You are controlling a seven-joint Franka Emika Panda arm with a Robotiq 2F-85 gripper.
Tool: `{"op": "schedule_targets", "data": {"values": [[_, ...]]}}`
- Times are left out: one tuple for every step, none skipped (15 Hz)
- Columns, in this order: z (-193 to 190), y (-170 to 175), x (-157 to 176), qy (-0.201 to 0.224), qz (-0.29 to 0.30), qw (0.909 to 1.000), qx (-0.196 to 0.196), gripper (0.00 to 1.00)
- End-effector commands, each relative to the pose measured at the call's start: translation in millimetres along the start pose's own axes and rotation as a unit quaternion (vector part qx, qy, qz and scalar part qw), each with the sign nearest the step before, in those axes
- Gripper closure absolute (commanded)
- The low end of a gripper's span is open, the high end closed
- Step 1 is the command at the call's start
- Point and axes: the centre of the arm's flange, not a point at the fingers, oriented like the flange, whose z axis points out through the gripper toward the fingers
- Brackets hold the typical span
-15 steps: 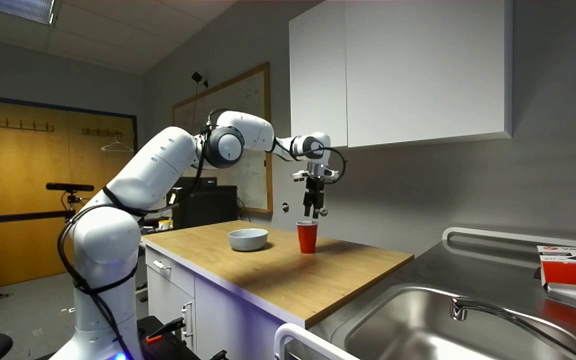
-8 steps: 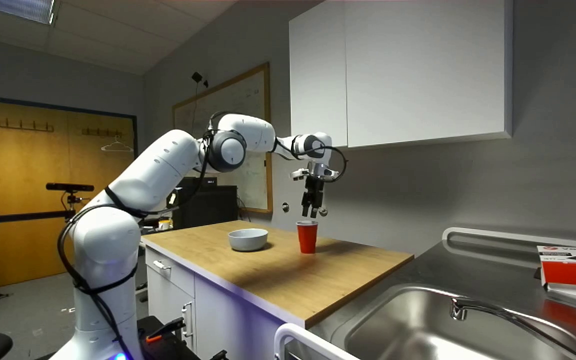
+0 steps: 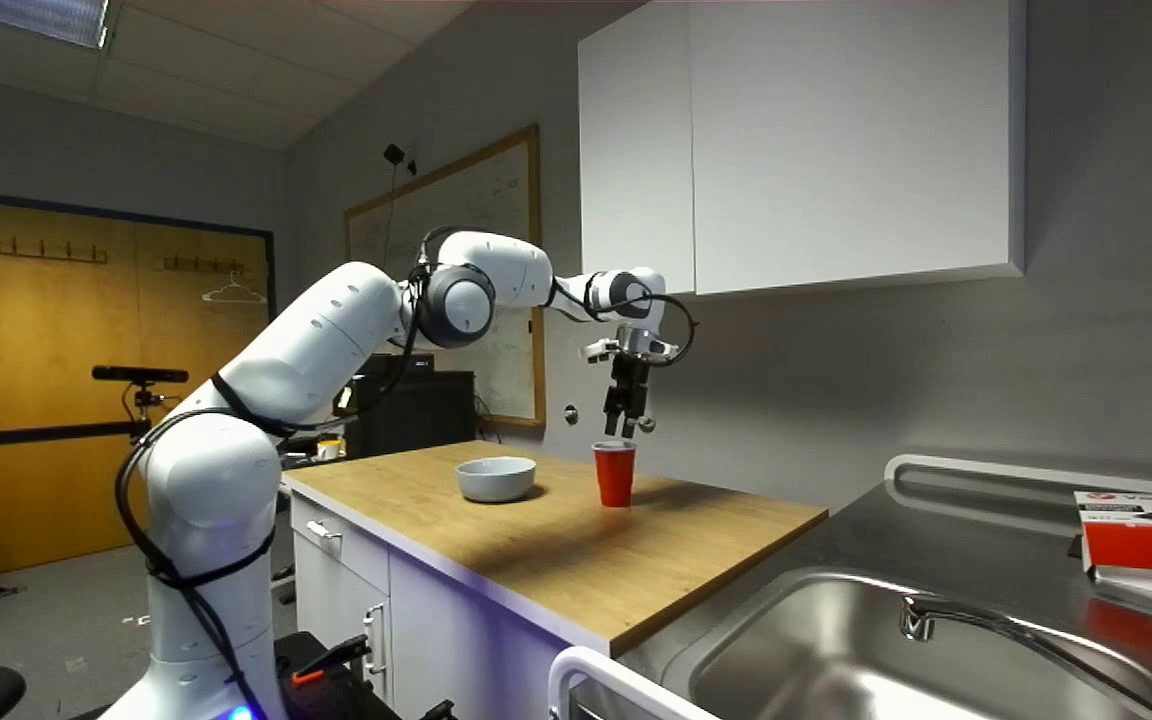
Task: Pour the contents from the orange cup into the gray bowl
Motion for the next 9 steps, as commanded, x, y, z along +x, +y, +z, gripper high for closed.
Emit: {"op": "schedule_targets", "data": {"values": [[0,0,0,0.0,0.0,1.0,0.0,0.0],[1,-2,5,0.004,-0.001,1.0,0.003,0.0],[2,-5,14,0.01,0.001,0.9999,0.004,0.0],[4,-7,21,0.011,0.003,0.9999,0.006,0.0],[8,-9,29,0.015,0.006,0.9998,0.009,0.0],[12,-9,34,0.014,0.008,0.9998,0.011,0.0],[20,-9,42,0.013,0.012,0.9998,0.013,0.0],[28,-7,49,0.01,0.015,0.9998,0.013,0.0],[40,-5,55,0.005,0.018,0.9998,0.011,0.0]]}}
